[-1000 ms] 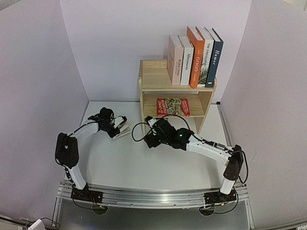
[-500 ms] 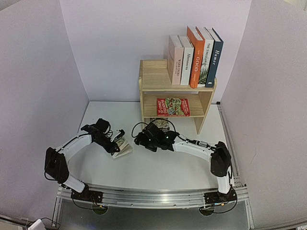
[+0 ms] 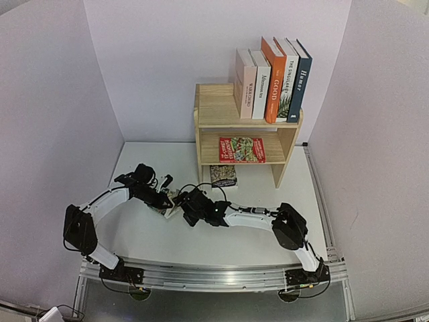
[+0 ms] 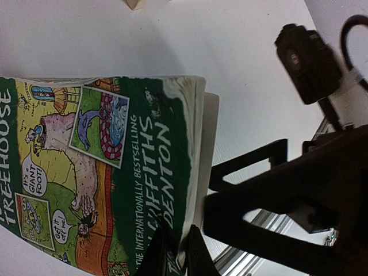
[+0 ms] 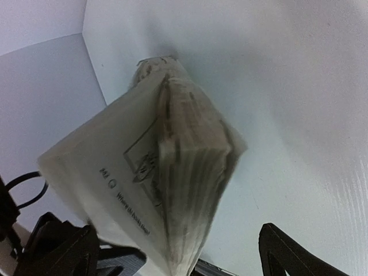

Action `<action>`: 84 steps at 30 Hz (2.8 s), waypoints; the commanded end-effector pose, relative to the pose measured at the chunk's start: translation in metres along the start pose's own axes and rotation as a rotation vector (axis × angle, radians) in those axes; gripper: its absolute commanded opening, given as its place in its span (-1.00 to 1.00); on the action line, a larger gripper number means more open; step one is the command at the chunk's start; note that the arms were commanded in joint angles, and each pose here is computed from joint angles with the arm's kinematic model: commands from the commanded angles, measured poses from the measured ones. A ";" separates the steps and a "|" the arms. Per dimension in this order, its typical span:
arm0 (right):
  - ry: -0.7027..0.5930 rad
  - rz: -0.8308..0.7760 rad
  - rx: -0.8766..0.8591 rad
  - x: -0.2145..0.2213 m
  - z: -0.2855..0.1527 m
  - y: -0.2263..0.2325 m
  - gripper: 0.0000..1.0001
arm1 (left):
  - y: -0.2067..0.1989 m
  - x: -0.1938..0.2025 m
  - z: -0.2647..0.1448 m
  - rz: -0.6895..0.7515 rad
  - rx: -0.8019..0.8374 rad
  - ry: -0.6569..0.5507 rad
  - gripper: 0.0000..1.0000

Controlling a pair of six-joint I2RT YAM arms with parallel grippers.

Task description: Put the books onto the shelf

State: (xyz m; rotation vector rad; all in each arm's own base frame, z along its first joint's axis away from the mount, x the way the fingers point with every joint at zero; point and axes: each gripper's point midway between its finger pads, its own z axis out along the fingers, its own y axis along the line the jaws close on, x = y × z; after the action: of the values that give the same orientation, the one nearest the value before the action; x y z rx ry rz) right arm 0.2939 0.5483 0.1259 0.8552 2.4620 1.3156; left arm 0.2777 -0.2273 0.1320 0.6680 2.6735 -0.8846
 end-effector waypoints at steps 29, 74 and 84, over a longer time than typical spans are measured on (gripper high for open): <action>-0.088 0.143 -0.118 -0.033 0.026 0.004 -0.85 | -0.026 0.004 -0.002 0.115 0.135 0.055 -0.92; 0.494 -1.479 -0.637 0.083 -0.227 0.131 -1.00 | -0.144 0.033 -0.146 0.820 0.451 -0.043 -0.10; 0.504 -1.476 -0.682 0.088 -0.235 0.143 -1.00 | -0.157 0.055 -0.145 0.762 0.563 0.009 -0.99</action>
State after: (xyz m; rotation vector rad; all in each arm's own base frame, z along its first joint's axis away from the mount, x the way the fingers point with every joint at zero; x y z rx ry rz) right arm 0.1907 0.4894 0.3262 -1.2653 1.9549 1.3313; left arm 0.1890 -0.2391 0.2970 1.6695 1.7274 -1.0901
